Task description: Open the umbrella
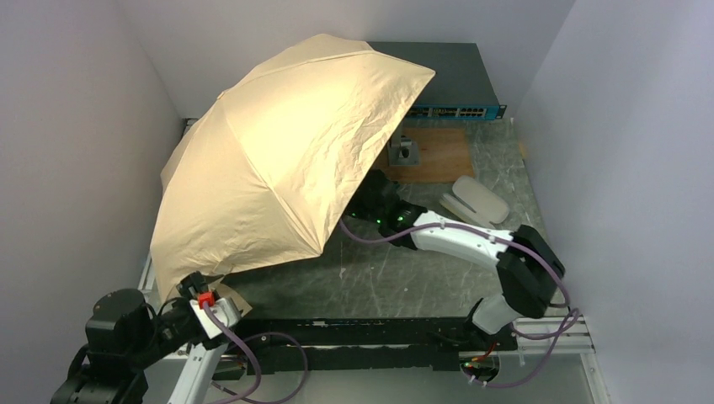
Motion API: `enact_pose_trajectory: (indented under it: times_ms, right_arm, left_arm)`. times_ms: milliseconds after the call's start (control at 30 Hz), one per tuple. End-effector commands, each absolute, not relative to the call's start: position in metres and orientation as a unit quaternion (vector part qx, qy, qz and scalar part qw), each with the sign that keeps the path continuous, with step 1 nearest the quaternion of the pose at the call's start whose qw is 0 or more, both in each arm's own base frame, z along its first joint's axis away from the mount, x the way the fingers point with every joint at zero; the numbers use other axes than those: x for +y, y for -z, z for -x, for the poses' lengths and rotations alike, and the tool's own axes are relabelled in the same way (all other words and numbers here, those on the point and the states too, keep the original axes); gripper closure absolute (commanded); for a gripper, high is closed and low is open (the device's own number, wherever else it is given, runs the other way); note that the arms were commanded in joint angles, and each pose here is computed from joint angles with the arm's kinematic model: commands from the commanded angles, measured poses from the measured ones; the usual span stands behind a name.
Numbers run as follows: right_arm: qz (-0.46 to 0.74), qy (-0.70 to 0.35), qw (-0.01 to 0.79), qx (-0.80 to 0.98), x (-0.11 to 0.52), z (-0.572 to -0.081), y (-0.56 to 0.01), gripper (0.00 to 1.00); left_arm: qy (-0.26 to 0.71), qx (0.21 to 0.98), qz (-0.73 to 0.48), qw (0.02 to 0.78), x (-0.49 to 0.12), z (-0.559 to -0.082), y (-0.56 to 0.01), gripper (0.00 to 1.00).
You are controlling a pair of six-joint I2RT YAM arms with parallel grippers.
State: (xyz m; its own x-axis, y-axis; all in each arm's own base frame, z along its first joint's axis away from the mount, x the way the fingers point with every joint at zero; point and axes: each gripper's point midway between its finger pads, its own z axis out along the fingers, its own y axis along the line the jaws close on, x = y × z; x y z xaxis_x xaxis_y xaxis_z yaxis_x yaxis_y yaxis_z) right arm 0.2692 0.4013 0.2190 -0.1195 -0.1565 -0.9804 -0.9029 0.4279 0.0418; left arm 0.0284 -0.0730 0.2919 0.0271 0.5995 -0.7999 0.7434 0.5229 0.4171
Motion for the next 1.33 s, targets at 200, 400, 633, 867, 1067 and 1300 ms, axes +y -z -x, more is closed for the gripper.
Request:
enact_pose_trajectory:
  times_ms: [200,400,633,867,1067,1300]
  right_arm:
    - [0.417,-0.267,0.526,0.692,0.308,-0.235,-0.198,0.0]
    - [0.37,-0.193,0.54,0.731,0.241,-0.243,-0.211,0.0]
    - [0.282,-0.127,0.62,0.721,0.164,-0.258,-0.265,0.0]
    - [0.234,-0.143,0.66,0.699,0.137,-0.249,-0.302,0.0]
    - [0.211,-0.148,0.661,0.705,0.123,-0.245,-0.309,0.0]
    - [0.157,-0.146,0.638,0.74,0.1,-0.249,-0.307,0.0]
  left_arm:
    - [0.04,0.732,-0.279,0.621,-0.059,-0.049,-0.357,0.12]
    - [0.005,0.754,-0.121,0.646,-0.048,-0.068,-0.378,0.01]
    - [-0.046,0.81,-0.022,0.584,0.002,-0.126,-0.373,0.0]
    - [-0.136,0.862,0.053,0.485,0.062,-0.149,-0.366,0.0]
    - [-0.165,0.86,0.044,0.48,0.08,-0.173,-0.345,0.0]
    - [-0.169,0.859,0.047,0.481,0.089,-0.195,-0.339,0.0]
